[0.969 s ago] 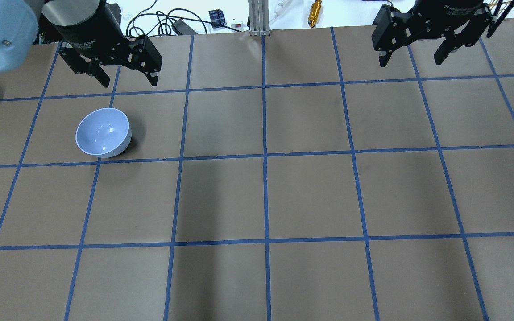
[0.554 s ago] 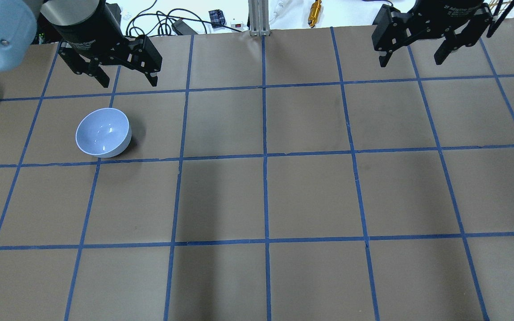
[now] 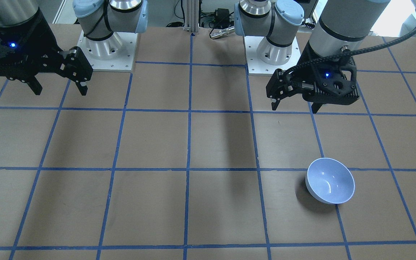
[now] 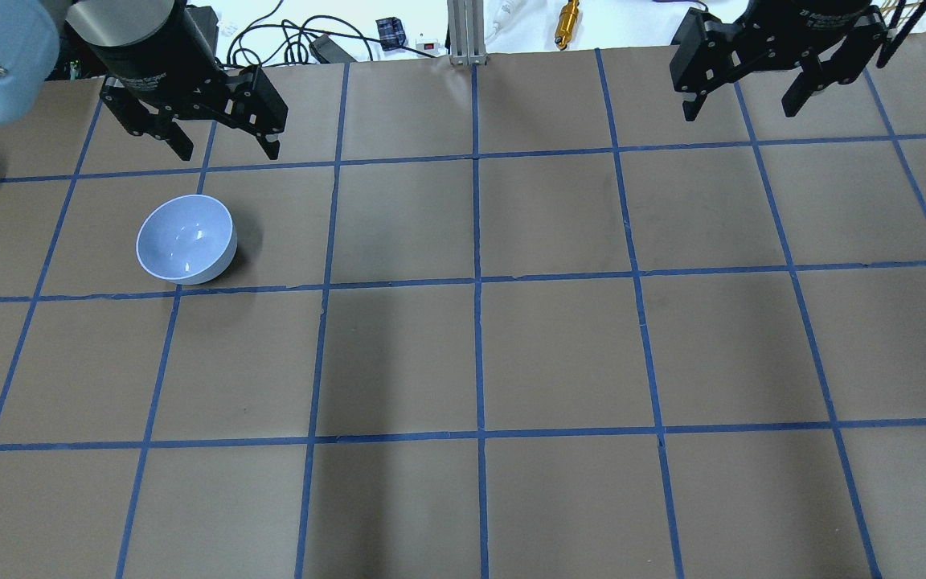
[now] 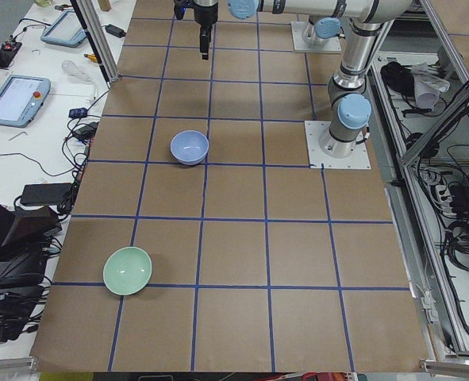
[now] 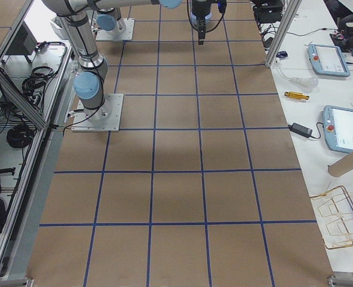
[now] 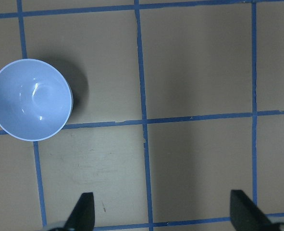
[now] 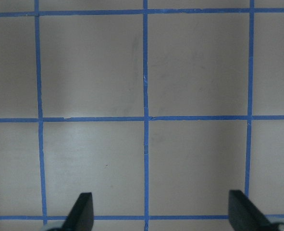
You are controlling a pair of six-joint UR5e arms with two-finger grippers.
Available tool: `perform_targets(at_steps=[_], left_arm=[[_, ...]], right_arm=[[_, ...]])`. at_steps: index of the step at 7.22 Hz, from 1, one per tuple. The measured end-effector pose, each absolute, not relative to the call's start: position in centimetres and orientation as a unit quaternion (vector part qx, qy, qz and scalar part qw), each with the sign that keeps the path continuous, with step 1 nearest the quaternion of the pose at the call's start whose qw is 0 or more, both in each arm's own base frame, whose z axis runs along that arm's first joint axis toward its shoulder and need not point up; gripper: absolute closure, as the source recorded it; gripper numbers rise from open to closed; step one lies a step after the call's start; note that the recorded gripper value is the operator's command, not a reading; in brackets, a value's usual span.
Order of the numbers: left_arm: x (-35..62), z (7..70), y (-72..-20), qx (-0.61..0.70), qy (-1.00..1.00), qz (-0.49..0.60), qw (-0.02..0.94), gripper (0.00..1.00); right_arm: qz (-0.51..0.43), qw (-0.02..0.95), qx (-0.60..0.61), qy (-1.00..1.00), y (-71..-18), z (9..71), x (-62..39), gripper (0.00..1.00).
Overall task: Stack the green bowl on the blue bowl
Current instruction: 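Move the left gripper outward toward the mint-green bowl at the table edge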
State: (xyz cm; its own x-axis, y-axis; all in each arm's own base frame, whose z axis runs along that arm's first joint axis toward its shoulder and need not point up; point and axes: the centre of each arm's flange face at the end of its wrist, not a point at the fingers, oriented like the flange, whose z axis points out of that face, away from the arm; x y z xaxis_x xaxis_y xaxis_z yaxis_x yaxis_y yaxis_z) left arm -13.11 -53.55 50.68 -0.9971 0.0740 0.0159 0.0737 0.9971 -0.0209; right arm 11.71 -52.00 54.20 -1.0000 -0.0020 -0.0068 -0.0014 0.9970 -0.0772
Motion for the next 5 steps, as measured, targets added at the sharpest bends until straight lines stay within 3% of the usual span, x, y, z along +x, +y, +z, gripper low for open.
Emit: perform_targets(at_steps=[2, 5], left_arm=[[-10.3, 52.6, -54.3, -0.074, -0.997, -0.037, 0.004, 0.0], [3.1, 53.2, -56.2, -0.147, -0.987, -0.069, -0.006, 0.0]], right_arm=[[-0.039, 0.003, -0.001, 0.999, -52.0, 54.2, 11.7, 0.0], [-0.038, 0.003, -0.002, 0.999, -52.0, 54.1, 11.7, 0.0]])
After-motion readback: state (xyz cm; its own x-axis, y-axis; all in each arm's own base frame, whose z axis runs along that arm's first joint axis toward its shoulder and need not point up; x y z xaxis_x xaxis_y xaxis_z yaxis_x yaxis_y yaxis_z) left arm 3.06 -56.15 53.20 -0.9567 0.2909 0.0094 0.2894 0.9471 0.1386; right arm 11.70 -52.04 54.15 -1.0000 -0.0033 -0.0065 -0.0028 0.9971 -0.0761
